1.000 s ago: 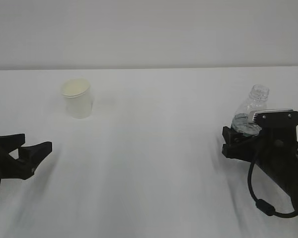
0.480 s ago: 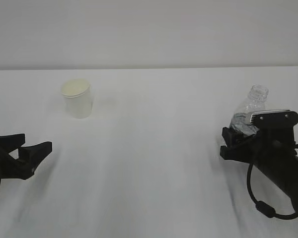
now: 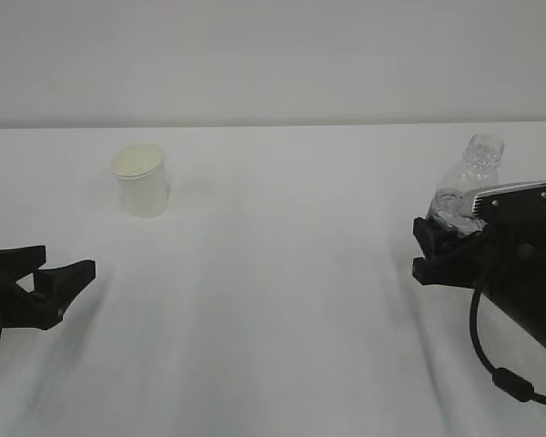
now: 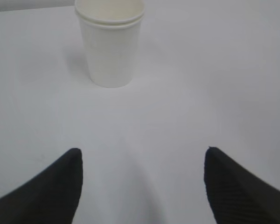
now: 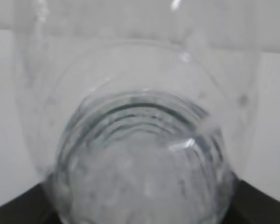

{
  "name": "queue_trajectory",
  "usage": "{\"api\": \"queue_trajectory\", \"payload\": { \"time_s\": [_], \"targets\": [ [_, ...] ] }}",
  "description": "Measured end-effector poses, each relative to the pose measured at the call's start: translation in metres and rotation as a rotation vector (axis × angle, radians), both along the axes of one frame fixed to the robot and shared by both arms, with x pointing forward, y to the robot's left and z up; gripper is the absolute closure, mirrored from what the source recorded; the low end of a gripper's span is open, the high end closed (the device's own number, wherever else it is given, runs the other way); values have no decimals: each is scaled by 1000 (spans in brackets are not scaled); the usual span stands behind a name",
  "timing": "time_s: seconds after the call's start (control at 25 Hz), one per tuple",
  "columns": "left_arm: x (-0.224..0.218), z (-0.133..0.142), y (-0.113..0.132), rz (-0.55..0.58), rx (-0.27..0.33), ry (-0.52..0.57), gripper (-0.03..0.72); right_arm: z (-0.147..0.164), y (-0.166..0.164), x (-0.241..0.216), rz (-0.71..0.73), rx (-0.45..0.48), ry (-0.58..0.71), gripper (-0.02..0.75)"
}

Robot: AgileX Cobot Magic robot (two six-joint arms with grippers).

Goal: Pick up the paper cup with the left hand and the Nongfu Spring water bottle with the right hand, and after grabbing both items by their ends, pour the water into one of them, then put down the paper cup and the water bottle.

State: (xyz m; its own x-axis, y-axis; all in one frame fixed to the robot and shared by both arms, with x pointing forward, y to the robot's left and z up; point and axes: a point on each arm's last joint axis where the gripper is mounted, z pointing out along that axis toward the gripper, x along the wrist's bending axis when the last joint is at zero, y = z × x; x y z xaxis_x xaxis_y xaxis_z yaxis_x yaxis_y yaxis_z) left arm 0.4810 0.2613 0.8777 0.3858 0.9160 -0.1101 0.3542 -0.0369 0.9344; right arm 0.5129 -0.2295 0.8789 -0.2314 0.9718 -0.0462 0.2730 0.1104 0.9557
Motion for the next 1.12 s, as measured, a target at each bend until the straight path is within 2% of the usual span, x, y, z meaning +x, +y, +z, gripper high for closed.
{"api": "queue_trajectory", "payload": {
  "time_s": [0.48, 0.72, 1.12],
  "targets": [
    [1, 0, 0, 0, 0, -2, 102, 53, 3, -12, 71, -13, -36, 286],
    [19, 7, 0, 0, -1, -63, 102, 83, 2, -23, 95, -24, -76, 286],
    [36, -1, 0, 10, -3, -63, 102, 97, 0, -32, 112, -41, -81, 286]
  ]
}}
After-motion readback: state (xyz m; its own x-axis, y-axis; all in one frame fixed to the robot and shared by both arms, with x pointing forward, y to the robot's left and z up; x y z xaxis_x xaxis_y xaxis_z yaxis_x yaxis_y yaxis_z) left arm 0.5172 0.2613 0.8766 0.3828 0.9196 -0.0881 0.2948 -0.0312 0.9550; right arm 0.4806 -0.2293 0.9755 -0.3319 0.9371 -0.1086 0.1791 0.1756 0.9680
